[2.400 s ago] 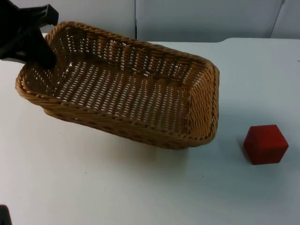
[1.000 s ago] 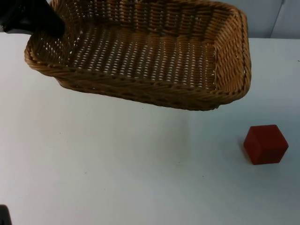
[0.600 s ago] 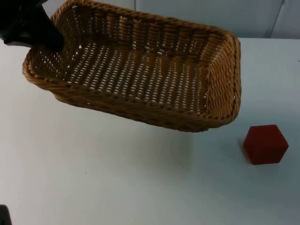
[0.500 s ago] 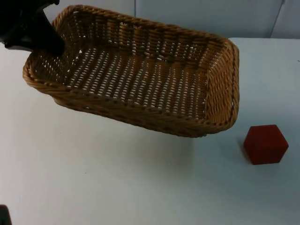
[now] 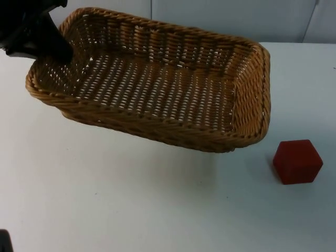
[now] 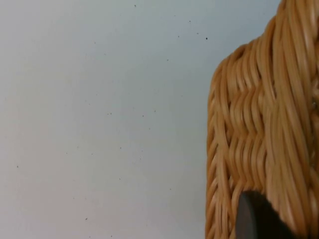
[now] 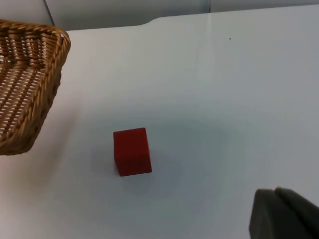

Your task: Pick up the basket with the left hand and place the cube into the basket with the right hand.

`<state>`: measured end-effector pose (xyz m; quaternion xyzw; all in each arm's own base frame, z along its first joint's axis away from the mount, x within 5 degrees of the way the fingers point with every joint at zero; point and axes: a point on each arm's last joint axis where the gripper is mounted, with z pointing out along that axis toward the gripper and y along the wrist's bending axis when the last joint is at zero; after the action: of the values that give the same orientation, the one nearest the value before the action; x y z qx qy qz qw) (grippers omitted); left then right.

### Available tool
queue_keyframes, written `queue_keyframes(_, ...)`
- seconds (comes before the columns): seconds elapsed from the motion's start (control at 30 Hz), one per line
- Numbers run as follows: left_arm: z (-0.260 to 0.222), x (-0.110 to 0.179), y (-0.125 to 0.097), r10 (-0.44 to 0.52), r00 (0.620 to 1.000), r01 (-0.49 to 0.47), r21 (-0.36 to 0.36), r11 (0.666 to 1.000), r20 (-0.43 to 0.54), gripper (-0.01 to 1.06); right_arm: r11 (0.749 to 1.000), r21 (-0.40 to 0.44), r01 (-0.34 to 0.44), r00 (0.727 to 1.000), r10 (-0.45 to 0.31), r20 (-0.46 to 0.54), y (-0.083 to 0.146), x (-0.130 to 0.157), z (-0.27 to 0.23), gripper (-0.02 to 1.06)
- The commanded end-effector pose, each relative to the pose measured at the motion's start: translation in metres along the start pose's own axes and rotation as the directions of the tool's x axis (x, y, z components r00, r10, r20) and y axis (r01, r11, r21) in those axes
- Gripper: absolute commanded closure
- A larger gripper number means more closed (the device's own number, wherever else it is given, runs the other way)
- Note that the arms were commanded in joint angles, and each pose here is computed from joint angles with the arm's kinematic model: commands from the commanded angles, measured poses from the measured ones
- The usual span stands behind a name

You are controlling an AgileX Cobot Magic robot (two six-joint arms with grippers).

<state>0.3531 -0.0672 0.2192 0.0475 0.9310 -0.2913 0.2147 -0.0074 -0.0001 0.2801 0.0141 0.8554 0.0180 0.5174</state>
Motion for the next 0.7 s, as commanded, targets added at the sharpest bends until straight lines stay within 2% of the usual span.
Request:
queue_keyframes(0.0, -0.0029, -0.0015, -0.005, -0.023, 1.0, 0.023, 0.027, 0.999, 0.017, 1.05, 1.0, -0.001, -0.001, 1.0, 0.001, 0.006, 0.0, 0.0005, 0.001, 1.05)
queue_keyframes(0.3, -0.0031, -0.0067, -0.0012, -0.025, 0.997, 0.026, -0.013, 1.0, 0.075, 1.05, 1.0, -0.001, -0.001, 1.0, 0.001, 0.006, 0.0, 0.0005, 0.001, 1.05)
queue_keyframes(0.5, -0.0031, -0.007, -0.001, -0.025, 0.997, 0.026, -0.016, 1.0, 0.078, 1.05, 1.0, 0.003, -0.003, 1.0, 0.003, 0.006, 0.0, 0.0005, 0.001, 1.05)
queue_keyframes(0.6, -0.0032, -0.0073, -0.0008, -0.025, 0.996, 0.026, -0.018, 0.999, 0.081, 1.05, 0.999, 0.041, -0.023, 1.0, 0.023, 0.008, 0.0003, 0.0006, 0.001, 1.05)
queue_keyframes(0.67, -0.0032, -0.0073, -0.0008, -0.025, 0.996, 0.026, -0.018, 0.999, 0.081, 1.05, 0.991, 0.117, -0.059, 0.998, 0.058, 0.012, 0.0008, 0.0003, 0.0015, 1.05)
